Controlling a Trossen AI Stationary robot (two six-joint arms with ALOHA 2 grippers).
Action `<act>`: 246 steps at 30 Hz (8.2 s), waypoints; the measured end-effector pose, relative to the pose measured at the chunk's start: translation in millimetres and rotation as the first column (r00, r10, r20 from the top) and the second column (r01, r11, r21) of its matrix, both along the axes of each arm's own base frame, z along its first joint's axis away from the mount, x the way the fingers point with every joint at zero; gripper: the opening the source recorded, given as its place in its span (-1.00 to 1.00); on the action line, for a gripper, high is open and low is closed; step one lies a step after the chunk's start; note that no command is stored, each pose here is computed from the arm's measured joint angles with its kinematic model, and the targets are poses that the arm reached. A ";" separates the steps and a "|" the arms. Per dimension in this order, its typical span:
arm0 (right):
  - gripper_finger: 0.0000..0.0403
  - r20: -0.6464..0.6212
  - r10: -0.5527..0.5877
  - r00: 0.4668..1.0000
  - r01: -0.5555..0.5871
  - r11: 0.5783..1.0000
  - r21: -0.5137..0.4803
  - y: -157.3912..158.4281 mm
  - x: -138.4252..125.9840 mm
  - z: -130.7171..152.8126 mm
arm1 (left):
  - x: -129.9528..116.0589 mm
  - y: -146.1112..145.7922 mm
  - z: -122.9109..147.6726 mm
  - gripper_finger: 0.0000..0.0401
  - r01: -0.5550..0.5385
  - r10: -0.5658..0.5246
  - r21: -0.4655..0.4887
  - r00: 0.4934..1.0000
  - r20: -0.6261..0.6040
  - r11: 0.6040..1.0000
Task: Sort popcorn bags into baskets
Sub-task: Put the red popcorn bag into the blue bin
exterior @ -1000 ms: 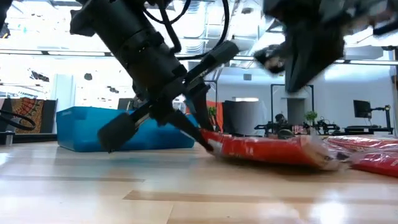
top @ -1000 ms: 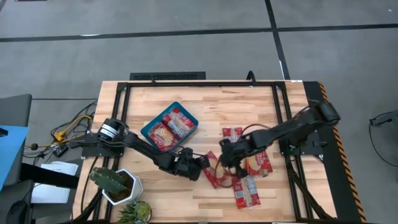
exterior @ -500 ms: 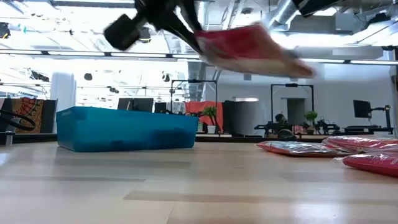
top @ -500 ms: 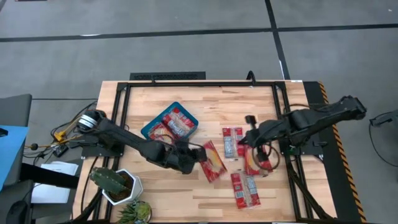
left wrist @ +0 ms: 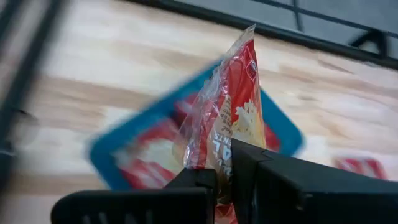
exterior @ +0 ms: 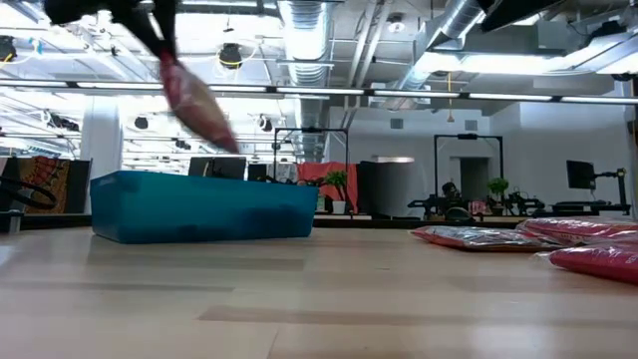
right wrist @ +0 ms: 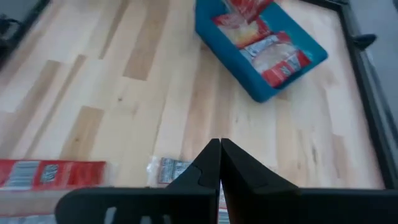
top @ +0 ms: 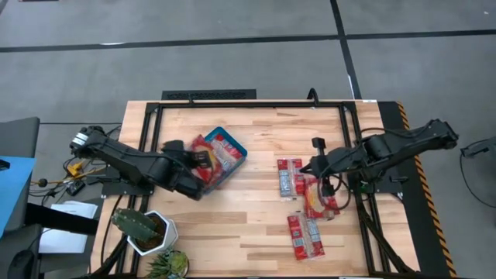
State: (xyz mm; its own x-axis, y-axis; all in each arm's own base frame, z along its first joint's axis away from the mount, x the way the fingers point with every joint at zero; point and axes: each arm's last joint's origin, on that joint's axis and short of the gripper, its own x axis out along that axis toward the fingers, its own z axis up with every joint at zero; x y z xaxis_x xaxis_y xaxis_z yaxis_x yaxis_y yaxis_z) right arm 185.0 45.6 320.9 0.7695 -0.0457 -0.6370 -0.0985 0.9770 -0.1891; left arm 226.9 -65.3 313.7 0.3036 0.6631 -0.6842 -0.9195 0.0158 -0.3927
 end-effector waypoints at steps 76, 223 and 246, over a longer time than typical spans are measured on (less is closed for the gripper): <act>-0.87 -0.421 -0.210 0.883 0.215 0.976 -0.037 -10.7 44.7 -186.2 | 117.0 -35.9 -89.8 0.26 0.376 -0.312 -0.039 0.820 0.479 0.926; -0.80 -0.382 -0.271 0.884 0.331 0.938 0.102 14.1 -24.5 -116.5 | 83.8 42.8 6.1 0.23 0.197 -0.210 0.080 0.839 0.501 0.977; -0.86 -0.416 -0.208 0.885 0.318 0.923 0.217 57.4 -24.5 -188.6 | 78.8 -18.9 -3.2 0.15 0.370 -0.327 0.020 0.794 0.512 0.929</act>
